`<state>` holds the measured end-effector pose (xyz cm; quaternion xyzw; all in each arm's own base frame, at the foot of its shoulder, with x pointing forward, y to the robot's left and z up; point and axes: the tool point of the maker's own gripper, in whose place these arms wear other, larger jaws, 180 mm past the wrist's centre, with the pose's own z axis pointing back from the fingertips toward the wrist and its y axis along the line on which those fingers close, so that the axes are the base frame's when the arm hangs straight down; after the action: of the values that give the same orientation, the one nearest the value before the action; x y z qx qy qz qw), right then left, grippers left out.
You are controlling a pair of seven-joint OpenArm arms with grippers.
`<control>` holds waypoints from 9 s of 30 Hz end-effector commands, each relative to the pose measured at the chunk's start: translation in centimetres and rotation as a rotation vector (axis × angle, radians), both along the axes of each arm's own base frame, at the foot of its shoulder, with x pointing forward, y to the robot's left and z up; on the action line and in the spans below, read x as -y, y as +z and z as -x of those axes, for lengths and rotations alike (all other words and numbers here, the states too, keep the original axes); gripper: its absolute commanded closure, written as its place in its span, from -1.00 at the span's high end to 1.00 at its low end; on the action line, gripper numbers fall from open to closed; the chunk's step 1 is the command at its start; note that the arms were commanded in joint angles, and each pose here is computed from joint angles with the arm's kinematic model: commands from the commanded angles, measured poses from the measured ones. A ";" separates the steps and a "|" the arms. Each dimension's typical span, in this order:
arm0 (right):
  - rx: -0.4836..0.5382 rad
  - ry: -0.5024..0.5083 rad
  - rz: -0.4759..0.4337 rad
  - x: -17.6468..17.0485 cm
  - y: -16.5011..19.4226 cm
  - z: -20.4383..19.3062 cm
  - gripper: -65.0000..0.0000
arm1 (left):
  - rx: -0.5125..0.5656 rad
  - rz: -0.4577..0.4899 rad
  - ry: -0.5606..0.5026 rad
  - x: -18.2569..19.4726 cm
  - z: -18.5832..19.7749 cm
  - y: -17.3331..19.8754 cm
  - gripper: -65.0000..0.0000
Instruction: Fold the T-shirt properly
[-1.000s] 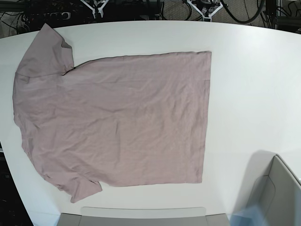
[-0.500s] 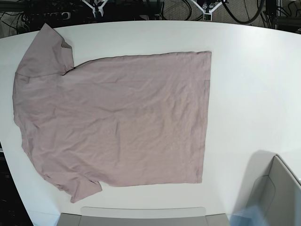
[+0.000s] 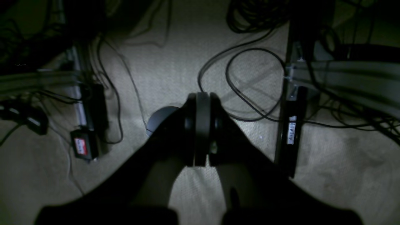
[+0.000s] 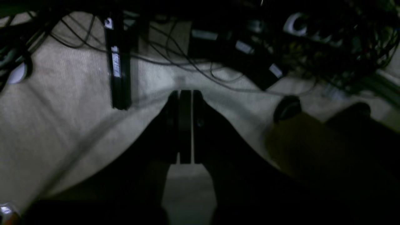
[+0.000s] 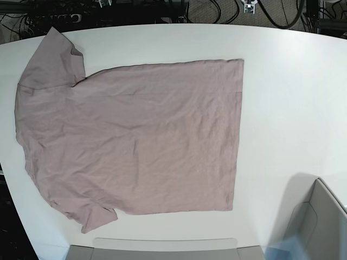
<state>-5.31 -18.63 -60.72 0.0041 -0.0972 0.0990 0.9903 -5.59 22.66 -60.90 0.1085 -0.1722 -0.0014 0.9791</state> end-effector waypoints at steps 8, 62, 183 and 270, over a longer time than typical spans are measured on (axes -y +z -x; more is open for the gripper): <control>0.100 -0.022 -0.052 0.7 5.8 0.7 -0.99 | 0.081 -0.100 0.054 -3.9 1.5 6.1 -1.00; 0.726 -0.278 -0.360 2.1 29.3 -25.2 -0.01 | 0.900 -0.025 -0.028 0.6 -19.3 30.4 -0.65; 0.735 -0.354 -0.103 12.3 29.5 -26.6 -1.00 | 0.511 0.584 0.415 -2.5 -27.4 23.2 -1.00; 0.534 -0.177 -0.110 9.5 21.7 -40.3 -1.00 | 0.356 0.384 0.156 0.9 -39.1 14.8 -1.00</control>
<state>33.92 -27.25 -40.80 0.0324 -0.3357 0.0010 0.9414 34.99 21.19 -44.82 -0.0812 -0.3713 0.1248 0.9165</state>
